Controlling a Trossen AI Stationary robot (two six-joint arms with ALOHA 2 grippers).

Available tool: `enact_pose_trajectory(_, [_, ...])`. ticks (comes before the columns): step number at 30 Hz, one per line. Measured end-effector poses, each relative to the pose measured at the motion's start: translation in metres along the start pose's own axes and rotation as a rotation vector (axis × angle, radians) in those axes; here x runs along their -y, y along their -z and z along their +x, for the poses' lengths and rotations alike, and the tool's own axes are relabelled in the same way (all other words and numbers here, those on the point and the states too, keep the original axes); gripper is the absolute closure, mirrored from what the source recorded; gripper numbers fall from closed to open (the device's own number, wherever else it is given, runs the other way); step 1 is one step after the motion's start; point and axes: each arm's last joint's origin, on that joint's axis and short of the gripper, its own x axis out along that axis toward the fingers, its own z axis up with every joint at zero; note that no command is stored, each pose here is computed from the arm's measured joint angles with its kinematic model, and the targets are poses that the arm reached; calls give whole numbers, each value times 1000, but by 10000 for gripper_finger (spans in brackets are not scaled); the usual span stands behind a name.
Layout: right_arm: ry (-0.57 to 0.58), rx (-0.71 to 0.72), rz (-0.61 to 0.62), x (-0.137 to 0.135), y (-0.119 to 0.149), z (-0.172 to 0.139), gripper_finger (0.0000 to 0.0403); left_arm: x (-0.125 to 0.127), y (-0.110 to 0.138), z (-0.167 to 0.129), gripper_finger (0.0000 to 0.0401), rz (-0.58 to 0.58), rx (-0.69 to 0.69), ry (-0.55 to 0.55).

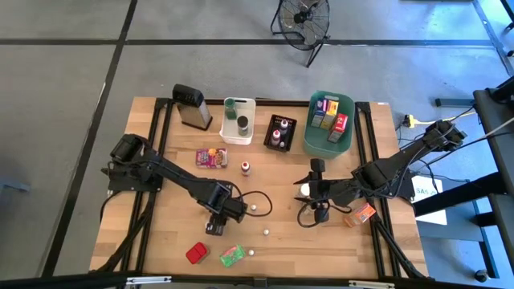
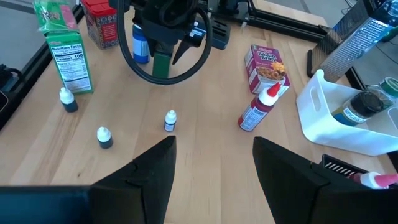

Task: Pick & Place Kitchen Items
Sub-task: Put the black seasoning can into the white bin

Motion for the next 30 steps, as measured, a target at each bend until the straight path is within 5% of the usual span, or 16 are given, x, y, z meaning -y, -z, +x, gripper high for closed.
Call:
enact_pose_trajectory(6, [0,1,1,0,0,0,188,0,0,0,276,13,1,-3])
enact_pose_trajectory(15, [1,1,1,0,0,0,188,-2,2,-13,277,52,42,-37])
enact_pose_trajectory(30, [3,1,1,0,0,0,188,-14,6,-106,274,67,37,-303])
